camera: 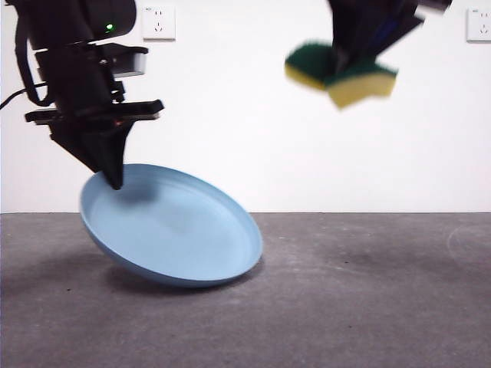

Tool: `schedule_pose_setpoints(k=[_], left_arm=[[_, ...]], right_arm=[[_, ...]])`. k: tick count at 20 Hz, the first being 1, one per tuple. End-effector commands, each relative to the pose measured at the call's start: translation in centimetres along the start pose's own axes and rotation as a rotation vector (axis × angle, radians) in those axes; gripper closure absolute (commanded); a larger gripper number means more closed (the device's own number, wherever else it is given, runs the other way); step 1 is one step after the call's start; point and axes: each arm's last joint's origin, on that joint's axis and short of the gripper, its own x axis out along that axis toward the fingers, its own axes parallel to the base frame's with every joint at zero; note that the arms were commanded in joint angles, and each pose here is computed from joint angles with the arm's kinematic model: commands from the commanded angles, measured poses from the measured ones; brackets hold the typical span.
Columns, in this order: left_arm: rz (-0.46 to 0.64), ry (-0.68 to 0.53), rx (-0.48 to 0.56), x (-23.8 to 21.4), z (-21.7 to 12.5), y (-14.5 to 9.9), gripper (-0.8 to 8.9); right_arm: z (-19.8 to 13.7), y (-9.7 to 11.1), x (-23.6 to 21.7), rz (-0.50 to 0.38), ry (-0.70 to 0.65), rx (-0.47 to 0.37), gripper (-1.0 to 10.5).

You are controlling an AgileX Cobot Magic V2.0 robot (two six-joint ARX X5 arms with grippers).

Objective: Pick up the plate,pick up the cloth,clean the plate with the cloth

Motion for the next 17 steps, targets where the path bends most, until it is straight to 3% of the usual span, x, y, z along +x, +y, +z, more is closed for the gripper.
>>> schedule_pose_setpoints(k=[1,6,15,16,17], left_arm=[[0.024,-0.006,0.006,0.2,0.1,1.0,8.21],[0.046,0.017,-0.037,1.4,0.0,2.7,8.21],[-0.001,0.152,-0.039,6.5,-1.1,2.6,8.09],[0.0,0.153,-0.038,6.5,-1.1,2.6,7.79],[0.0,0.148,-0.038,6.5,-1.0,2.6,6.76]], right_arm=[[-0.2,-0.3,-1.5,0.003,-0.047,0.009,9.6],[-0.5,-1.0,-4.8,0.011,-0.148,0.034,9.6],[-0.6,-1.2,-5.5,0.013,-0.168,0.038,9.6],[-0.6,-1.2,-5.5,0.013,-0.168,0.038,9.6],[-0.6,-1.2,-5.5,0.012,-0.168,0.039,9.6]])
